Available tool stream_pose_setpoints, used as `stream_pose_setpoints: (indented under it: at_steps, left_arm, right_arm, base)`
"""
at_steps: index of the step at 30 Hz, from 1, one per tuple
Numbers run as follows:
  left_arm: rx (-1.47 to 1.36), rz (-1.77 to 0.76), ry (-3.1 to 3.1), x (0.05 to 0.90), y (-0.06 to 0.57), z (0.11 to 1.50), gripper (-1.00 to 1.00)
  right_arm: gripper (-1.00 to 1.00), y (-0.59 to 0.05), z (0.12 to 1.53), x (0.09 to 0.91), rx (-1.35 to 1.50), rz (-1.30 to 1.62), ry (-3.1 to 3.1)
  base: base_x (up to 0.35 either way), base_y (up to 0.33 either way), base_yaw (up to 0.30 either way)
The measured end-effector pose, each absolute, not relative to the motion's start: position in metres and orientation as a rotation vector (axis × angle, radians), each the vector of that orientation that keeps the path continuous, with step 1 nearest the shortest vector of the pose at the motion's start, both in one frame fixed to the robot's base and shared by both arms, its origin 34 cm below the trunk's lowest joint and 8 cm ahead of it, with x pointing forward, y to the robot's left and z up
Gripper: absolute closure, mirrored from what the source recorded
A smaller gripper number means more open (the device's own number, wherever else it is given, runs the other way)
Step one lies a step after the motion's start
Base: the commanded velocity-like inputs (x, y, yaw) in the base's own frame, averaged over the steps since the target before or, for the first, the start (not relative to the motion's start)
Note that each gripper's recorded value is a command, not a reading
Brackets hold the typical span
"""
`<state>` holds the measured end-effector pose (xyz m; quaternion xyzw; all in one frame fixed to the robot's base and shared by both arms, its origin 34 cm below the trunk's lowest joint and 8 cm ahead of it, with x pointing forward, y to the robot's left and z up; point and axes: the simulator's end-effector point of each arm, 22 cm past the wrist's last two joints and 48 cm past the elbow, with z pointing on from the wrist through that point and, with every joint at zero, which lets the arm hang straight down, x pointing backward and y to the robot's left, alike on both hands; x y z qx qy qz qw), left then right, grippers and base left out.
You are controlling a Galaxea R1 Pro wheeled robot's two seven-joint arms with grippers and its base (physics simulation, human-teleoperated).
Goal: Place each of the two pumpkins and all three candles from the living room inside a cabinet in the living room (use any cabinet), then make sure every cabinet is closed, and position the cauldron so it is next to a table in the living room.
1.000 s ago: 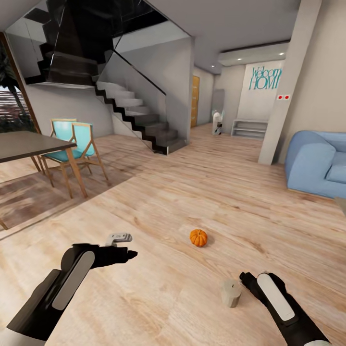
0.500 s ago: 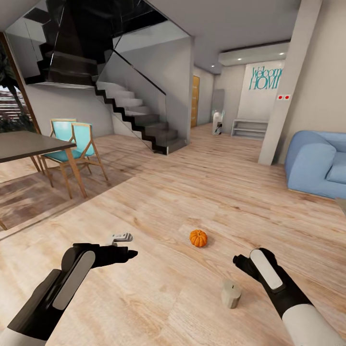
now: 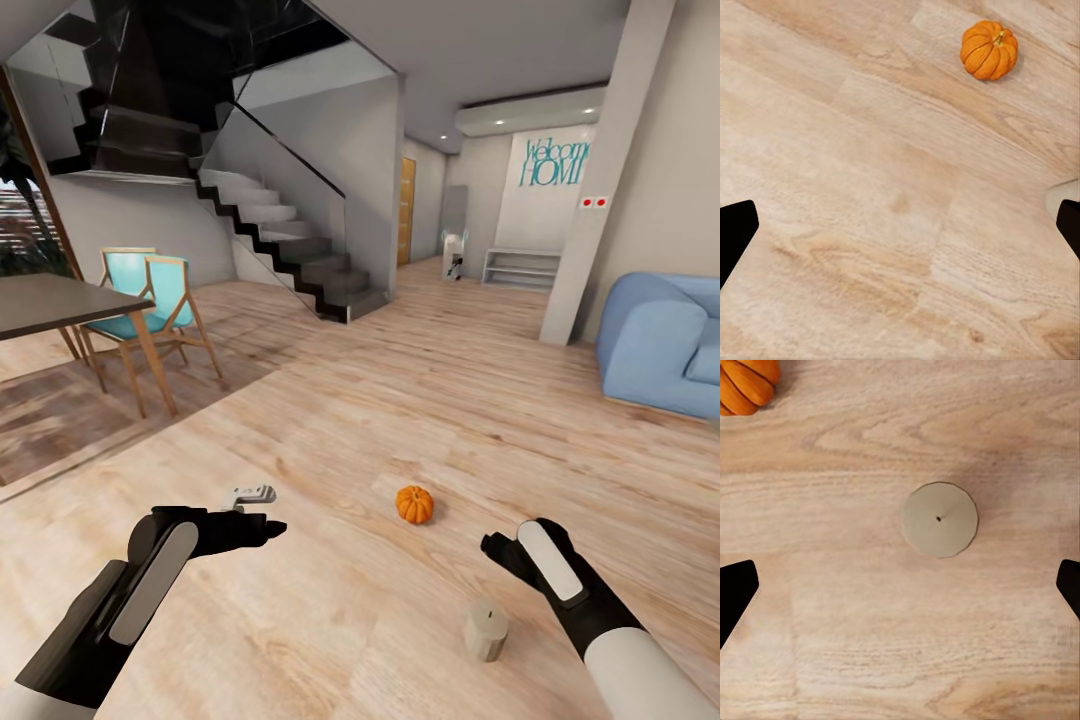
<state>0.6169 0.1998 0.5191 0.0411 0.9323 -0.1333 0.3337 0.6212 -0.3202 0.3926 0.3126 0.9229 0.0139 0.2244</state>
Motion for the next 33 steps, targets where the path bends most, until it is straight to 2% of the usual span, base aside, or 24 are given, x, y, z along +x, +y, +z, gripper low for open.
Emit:
stream_pose_setpoints:
  at_steps: [19,33]
  left_arm:
    - [0.097,-0.352,2.474,0.618,0.201,0.496,-1.00]
    - [0.075,-0.356,2.530,0.617,0.204,0.464,-1.00]
  right_arm:
    - [-1.00,-0.311,0.369,0.618,0.823,0.025,2.596]
    - [-1.00,-0.271,0.354,0.642,0.636,0.056,2.591]
  base:
    - [0.014,0.000,0.000]
    - [0.000,0.000,0.000]
